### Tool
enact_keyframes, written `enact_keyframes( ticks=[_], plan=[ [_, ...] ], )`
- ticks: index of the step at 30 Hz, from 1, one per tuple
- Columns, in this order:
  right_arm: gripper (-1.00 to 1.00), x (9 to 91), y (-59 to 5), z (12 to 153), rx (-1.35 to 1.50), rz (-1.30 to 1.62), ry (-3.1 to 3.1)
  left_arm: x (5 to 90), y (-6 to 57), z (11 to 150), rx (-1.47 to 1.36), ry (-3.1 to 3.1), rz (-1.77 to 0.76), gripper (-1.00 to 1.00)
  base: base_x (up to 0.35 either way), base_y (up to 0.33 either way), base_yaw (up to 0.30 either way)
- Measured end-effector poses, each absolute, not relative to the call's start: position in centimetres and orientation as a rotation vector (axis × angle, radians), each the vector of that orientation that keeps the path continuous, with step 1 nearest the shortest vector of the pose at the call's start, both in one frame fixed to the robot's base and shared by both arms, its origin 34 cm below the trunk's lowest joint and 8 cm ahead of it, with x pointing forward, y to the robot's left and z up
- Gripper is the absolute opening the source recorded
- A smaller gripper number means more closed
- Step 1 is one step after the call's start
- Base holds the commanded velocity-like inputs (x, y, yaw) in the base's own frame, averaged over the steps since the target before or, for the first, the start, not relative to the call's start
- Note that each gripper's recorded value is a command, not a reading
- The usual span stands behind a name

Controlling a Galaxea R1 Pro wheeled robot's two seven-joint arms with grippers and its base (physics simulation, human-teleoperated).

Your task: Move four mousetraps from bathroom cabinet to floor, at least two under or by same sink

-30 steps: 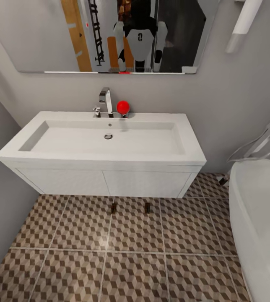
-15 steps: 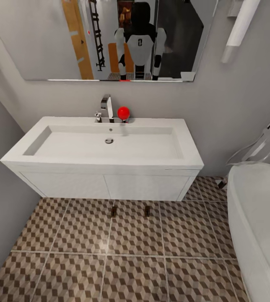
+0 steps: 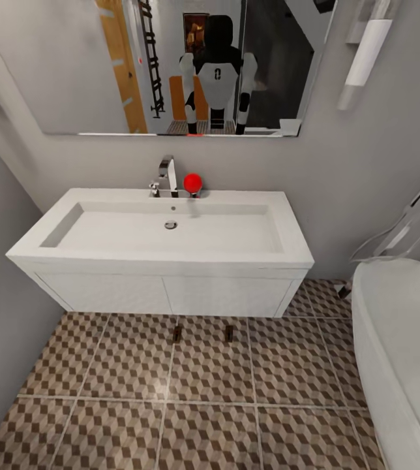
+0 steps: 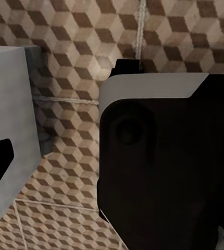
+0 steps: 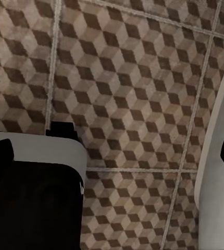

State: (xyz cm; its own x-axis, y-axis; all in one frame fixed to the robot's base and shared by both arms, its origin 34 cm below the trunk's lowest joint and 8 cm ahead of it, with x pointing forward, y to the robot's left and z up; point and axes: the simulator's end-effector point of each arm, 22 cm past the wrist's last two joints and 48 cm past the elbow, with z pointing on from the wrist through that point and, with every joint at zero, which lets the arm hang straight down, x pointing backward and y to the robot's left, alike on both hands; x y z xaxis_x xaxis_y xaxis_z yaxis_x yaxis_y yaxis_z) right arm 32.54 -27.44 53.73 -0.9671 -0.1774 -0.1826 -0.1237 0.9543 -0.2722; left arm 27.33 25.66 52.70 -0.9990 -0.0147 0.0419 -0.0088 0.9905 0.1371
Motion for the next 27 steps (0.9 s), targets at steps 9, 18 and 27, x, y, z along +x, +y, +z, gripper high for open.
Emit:
enact_keyframes(
  ticks=[9,18,27],
  plan=[
    [1.00,33.1,-27.4,54.0,-0.222,-0.385,2.887,27.9,25.6,52.9,0.020,-3.106,-0.212,1.00,0.000,0.000,-0.044],
    [1.00,33.7,-27.4,54.3,-0.219,-0.385,2.872,28.6,25.7,53.1,0.022,-3.121,-0.214,1.00,0.000,0.000,-0.048],
    [1.00,34.3,-27.4,54.6,-0.215,-0.385,2.858,29.2,25.7,53.4,0.023,-3.136,-0.214,1.00,0.000,0.000,-0.009]
  ],
)
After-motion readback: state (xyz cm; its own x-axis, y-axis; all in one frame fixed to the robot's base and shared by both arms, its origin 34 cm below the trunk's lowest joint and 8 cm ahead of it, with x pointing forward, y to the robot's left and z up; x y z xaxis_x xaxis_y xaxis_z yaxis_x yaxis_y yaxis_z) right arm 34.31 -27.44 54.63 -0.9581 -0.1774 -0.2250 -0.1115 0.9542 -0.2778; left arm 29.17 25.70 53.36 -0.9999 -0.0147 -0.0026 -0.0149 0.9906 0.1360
